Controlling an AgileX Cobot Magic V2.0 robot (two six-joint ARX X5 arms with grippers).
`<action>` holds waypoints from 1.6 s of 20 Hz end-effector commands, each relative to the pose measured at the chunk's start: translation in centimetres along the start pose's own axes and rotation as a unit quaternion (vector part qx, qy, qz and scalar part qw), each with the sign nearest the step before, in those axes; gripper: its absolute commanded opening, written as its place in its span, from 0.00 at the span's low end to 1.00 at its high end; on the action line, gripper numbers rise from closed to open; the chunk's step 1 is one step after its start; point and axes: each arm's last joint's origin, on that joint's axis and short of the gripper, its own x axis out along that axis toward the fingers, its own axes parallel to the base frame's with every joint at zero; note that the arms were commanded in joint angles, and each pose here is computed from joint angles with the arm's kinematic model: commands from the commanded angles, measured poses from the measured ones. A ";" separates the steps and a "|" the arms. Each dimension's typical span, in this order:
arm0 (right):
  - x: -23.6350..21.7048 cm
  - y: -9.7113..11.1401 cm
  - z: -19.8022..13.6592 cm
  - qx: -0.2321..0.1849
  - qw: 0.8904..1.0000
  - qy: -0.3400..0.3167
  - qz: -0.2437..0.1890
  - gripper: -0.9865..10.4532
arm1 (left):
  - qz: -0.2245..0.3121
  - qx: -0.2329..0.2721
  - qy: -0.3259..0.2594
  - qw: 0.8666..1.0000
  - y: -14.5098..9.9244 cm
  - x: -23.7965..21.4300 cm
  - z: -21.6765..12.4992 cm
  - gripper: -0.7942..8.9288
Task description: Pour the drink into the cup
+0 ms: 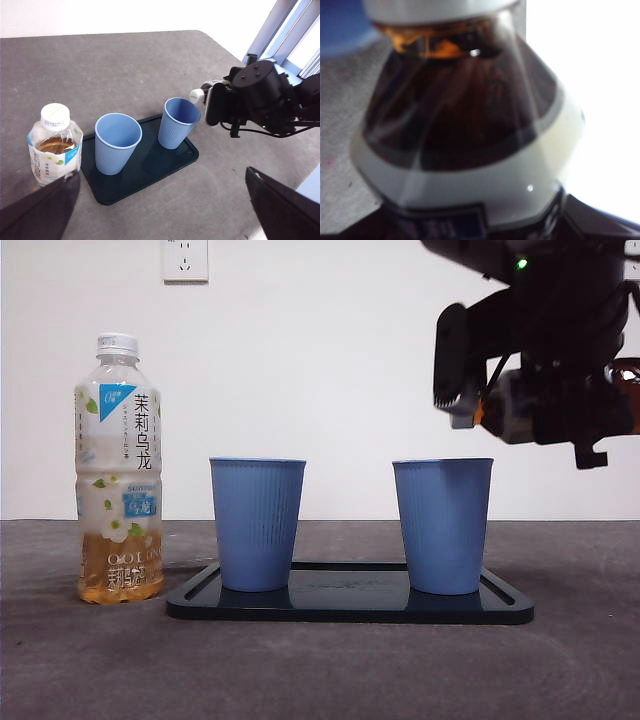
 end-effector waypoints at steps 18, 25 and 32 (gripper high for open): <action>-0.8 -0.9 1.5 -0.032 0.997 0.015 -0.065 0.25 | -0.005 0.017 -0.013 1.000 -0.3 -0.4 0.4 0.63; -0.8 -1.0 1.5 -0.027 0.997 0.021 -0.072 0.25 | -0.005 0.016 -0.013 1.000 -0.3 -0.4 0.4 0.63; -2.2 -3.1 0.2 0.182 0.981 -0.032 -0.061 0.25 | -0.005 0.015 -0.012 1.000 -0.3 -0.4 0.4 0.63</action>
